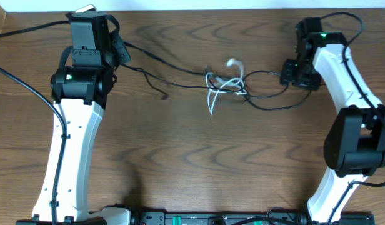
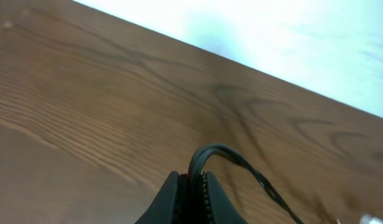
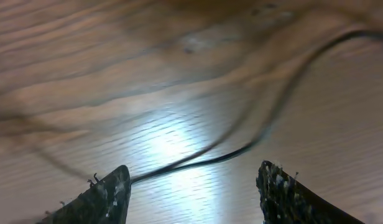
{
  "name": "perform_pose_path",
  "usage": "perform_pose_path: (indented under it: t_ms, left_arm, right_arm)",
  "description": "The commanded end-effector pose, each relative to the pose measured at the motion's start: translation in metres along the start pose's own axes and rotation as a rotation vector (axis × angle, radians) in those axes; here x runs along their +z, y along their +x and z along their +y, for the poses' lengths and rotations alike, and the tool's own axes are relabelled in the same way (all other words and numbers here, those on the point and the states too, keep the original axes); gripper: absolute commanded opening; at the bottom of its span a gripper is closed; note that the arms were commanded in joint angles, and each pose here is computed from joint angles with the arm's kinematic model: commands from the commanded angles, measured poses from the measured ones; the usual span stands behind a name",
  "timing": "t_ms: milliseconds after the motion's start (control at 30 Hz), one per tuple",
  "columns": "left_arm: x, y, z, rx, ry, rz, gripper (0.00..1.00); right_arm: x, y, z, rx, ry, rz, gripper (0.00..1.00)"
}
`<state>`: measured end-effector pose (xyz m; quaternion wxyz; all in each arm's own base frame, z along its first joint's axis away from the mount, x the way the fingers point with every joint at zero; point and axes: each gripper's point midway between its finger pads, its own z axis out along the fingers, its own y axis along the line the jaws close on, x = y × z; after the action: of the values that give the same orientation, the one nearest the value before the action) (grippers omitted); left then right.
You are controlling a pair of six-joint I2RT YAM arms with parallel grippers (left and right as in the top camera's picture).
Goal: Untangle cables
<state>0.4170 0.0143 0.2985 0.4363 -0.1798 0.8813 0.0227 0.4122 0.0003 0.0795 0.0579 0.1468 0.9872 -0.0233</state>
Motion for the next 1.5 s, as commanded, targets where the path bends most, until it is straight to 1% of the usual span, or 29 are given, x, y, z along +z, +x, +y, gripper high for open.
perform_pose_path:
  t_ms: [0,100,167,267,300,367,400,467,500,533,600,667,733,767,800,867,933,1000,1067,1167,1233,1300,1467]
  left_arm:
    - [-0.008,-0.011,0.014,0.046,-0.064,-0.042,0.07]
    - [-0.008,-0.008,0.014,0.048,-0.064,-0.033,0.07]
    - [-0.008,-0.005,0.012,0.051,-0.050,-0.018,0.07]
    - [-0.008,-0.004,0.013,0.073,-0.054,-0.011,0.07]
    - [-0.008,-0.004,0.014,0.089,-0.057,-0.013,0.07]
    - [-0.008,-0.008,0.022,0.096,-0.098,-0.027,0.07]
    - [-0.008,-0.010,0.030,0.091,-0.130,-0.035,0.07]
    - [-0.008,-0.014,0.045,0.074,-0.181,-0.045,0.07]
    - [-0.007,-0.015,0.051,0.064,-0.192,-0.045,0.08]
    - [-0.007,-0.016,0.057,0.050,-0.202,-0.045,0.07]
    - [-0.005,-0.015,0.059,0.039,-0.186,-0.034,0.07]
    - [-0.003,-0.010,0.044,0.038,-0.093,-0.004,0.07]
    - [-0.001,-0.004,0.023,0.037,0.026,0.029,0.07]
    - [-0.001,0.001,0.009,0.039,0.101,0.051,0.07]
    - [-0.001,0.003,0.001,0.041,0.143,0.064,0.07]
    - [-0.001,0.008,-0.012,0.046,0.203,0.086,0.08]
    - [-0.002,0.012,-0.020,0.052,0.236,0.099,0.07]
    - [-0.002,0.013,-0.024,0.054,0.252,0.106,0.07]
    - [-0.003,0.014,-0.024,0.053,0.254,0.111,0.08]
    - [-0.003,0.018,-0.023,0.019,0.247,0.129,0.07]
    - [-0.003,0.020,-0.022,-0.002,0.242,0.143,0.07]
    - [-0.003,0.024,-0.021,-0.003,0.238,0.156,0.07]
    - [-0.003,0.029,-0.019,-0.002,0.231,0.176,0.08]
  right_arm:
    - [0.008,-0.003,-0.021,0.002,0.051,0.017,0.62]
    - [0.009,-0.003,-0.031,0.026,0.044,0.029,0.62]
    - [0.009,-0.003,-0.032,0.003,0.020,0.039,0.62]
    - [0.009,0.000,-0.044,0.015,0.050,0.054,0.61]
    - [0.009,0.000,-0.052,0.031,0.071,0.056,0.59]
    - [0.009,-0.001,-0.072,0.093,0.111,0.061,0.53]
    - [0.009,-0.001,-0.081,0.123,0.117,0.065,0.47]
    - [0.010,0.000,-0.100,0.181,0.108,0.079,0.26]
    - [0.011,0.000,-0.107,0.206,0.096,0.086,0.17]
    - [0.011,0.000,-0.113,0.231,0.075,0.092,0.13]
    - [0.012,0.000,-0.113,0.237,-0.016,0.106,0.08]
    - [0.010,-0.003,-0.095,0.154,-0.182,0.104,0.08]
    - [0.003,-0.006,-0.071,0.055,-0.339,0.087,0.11]
    - [-0.004,-0.007,-0.051,-0.012,-0.442,0.072,0.14]
    - [-0.009,-0.007,-0.037,-0.063,-0.514,0.058,0.18]
    - [-0.021,-0.007,-0.009,-0.152,-0.634,0.032,0.28]
    - [-0.029,-0.005,0.018,-0.217,-0.711,0.015,0.41]
    - [-0.033,-0.003,0.042,-0.274,-0.739,0.003,0.54]
    - [-0.035,0.001,0.066,-0.325,-0.747,0.000,0.60]
    - [-0.036,0.010,0.104,-0.408,-0.746,-0.008,0.66]
    - [-0.033,0.015,0.124,-0.415,-0.707,-0.007,0.71]
    - [-0.028,0.022,0.145,-0.419,-0.668,-0.002,0.72]
    - [-0.014,0.050,0.199,-0.483,-0.685,0.043,0.73]
